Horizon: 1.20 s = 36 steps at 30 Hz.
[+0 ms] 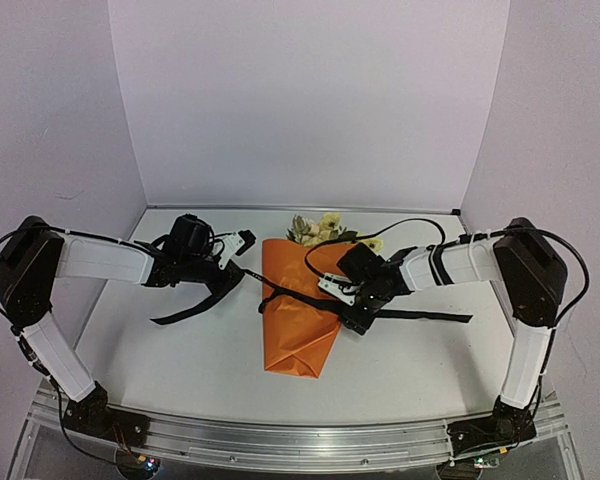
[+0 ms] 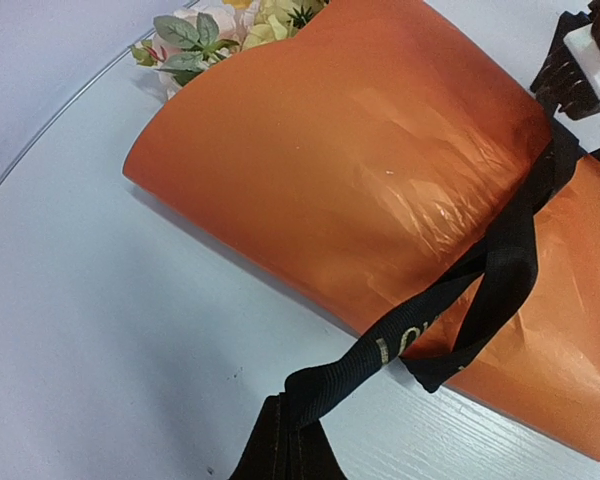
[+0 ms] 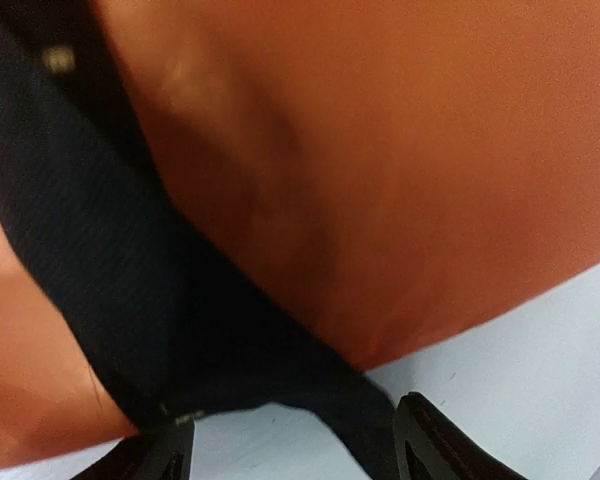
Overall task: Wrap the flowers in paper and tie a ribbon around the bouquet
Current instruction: Tie the ribbon around the folded bouquet.
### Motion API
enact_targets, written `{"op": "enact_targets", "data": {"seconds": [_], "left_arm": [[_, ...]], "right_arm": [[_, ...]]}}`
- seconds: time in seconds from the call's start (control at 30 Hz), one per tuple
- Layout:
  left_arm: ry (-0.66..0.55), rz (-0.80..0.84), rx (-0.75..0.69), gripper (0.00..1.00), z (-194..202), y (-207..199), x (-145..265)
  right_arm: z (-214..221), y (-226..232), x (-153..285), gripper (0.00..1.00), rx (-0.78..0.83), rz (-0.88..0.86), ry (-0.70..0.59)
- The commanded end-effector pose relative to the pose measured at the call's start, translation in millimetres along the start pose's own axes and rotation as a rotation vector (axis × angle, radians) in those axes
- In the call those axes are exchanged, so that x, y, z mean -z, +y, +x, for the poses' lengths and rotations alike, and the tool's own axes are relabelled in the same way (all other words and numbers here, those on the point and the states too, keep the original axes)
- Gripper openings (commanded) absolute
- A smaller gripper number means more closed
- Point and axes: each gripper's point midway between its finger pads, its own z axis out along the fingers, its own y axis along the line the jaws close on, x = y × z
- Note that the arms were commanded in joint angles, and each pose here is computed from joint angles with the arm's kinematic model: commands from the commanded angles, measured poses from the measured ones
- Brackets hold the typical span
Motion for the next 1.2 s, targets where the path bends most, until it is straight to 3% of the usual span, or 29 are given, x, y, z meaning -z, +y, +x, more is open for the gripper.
{"op": "enact_targets", "data": {"seconds": [0.0,0.17,0.37,0.57,0.97,1.17], "left_arm": [[-0.088,-0.008,0.002,0.00,-32.5,7.7,6.0],[-0.085,-0.006,-0.001,0.00,-32.1,7.4,5.2],[-0.086,-0.006,-0.004,0.00,-33.1,7.9,3.9],[-0.066,-0.037,-0.003,0.00,-28.1,14.0,-2.2],[-0.017,-0.176,0.055,0.00,-12.5,36.1,1.0],[0.069,-0.367,0.257,0.00,18.0,71.0,6.6]], "right_arm": [[-21.4,-16.7,-8.1,0.70,0.081,0.114,-0.014],[-23.4,-26.3,-13.9,0.60,0.103,0.174,0.004],[-21.4,-26.1,-10.9,0.19,0.084,0.172,0.002],[-10.7,-32.3,-1.0,0.02,0.063,0.212,0.016],[15.5,-54.0,27.8,0.00,-0.166,0.231,0.038],[61.2,-77.6,37.5,0.00,-0.502,0.262,0.133]]}}
